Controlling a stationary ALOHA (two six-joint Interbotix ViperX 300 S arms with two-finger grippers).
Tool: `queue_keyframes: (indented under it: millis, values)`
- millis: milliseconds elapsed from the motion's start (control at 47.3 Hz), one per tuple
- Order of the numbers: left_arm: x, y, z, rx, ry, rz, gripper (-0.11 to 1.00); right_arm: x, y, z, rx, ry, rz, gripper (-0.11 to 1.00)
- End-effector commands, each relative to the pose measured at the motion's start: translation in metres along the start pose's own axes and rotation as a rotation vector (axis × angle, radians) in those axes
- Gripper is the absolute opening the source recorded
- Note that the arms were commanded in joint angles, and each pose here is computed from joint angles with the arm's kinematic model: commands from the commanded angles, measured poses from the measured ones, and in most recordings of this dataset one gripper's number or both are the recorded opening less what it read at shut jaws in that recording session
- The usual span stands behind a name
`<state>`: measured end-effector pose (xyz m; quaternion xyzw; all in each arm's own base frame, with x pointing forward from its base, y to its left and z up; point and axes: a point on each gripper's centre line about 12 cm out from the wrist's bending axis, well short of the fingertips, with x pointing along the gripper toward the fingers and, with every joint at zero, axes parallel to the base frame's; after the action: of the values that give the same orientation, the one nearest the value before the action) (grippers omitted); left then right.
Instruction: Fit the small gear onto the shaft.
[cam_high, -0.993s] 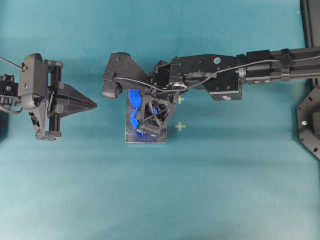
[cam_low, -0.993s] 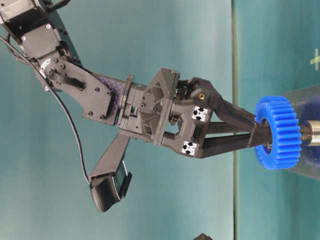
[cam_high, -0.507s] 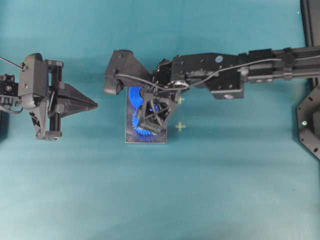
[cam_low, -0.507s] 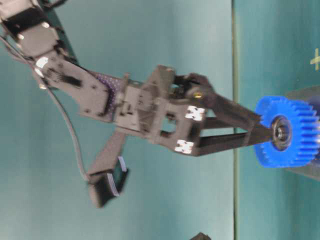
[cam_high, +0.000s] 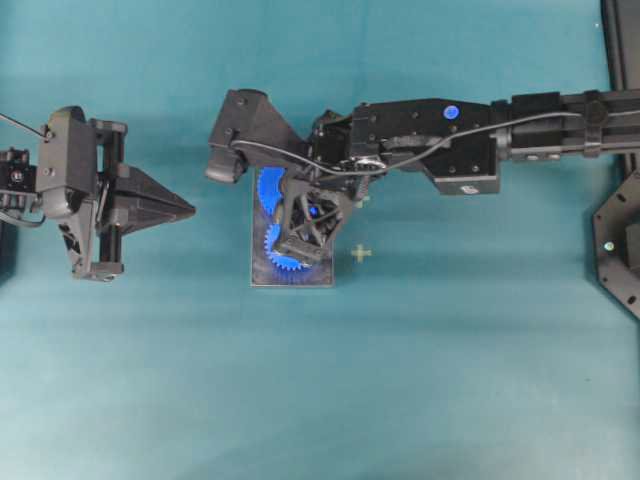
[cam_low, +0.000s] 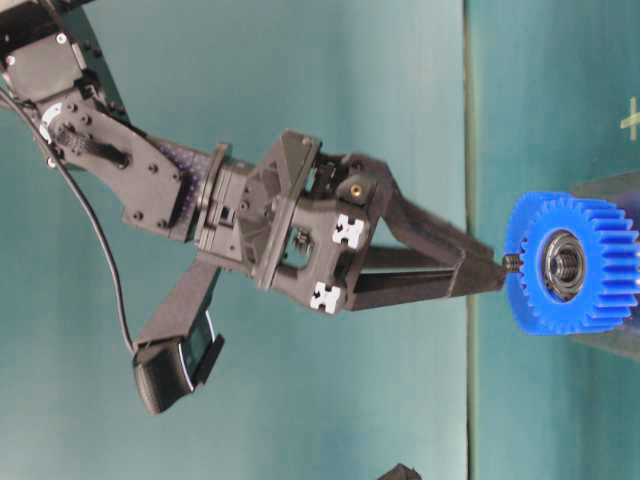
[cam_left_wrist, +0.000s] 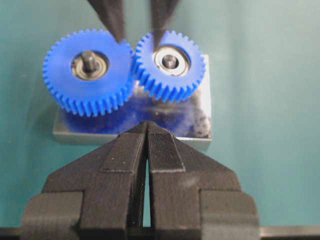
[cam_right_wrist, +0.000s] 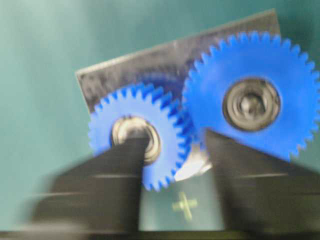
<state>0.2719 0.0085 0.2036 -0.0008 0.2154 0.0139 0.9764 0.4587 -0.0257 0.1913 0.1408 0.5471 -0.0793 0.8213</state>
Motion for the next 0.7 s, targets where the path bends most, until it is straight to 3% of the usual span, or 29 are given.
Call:
queue_keyframes:
  millis: [0, 169, 423, 676]
  values:
    - [0.000, 0.000, 0.013, 0.004, -0.041, 0.001, 0.00, -0.008, 0.000, 0.013, 0.012, -0.052, 0.010, 0.19]
    - [0.000, 0.000, 0.013, 0.002, -0.044, 0.001, 0.00, 0.004, -0.003, 0.011, 0.020, -0.016, 0.003, -0.02]
    - [0.000, 0.000, 0.012, 0.002, -0.041, 0.001, 0.00, 0.008, -0.001, -0.005, 0.036, 0.045, 0.006, -0.02]
    - [0.000, 0.000, 0.011, 0.002, -0.038, 0.001, 0.00, -0.014, 0.004, -0.026, 0.079, 0.065, 0.012, -0.02]
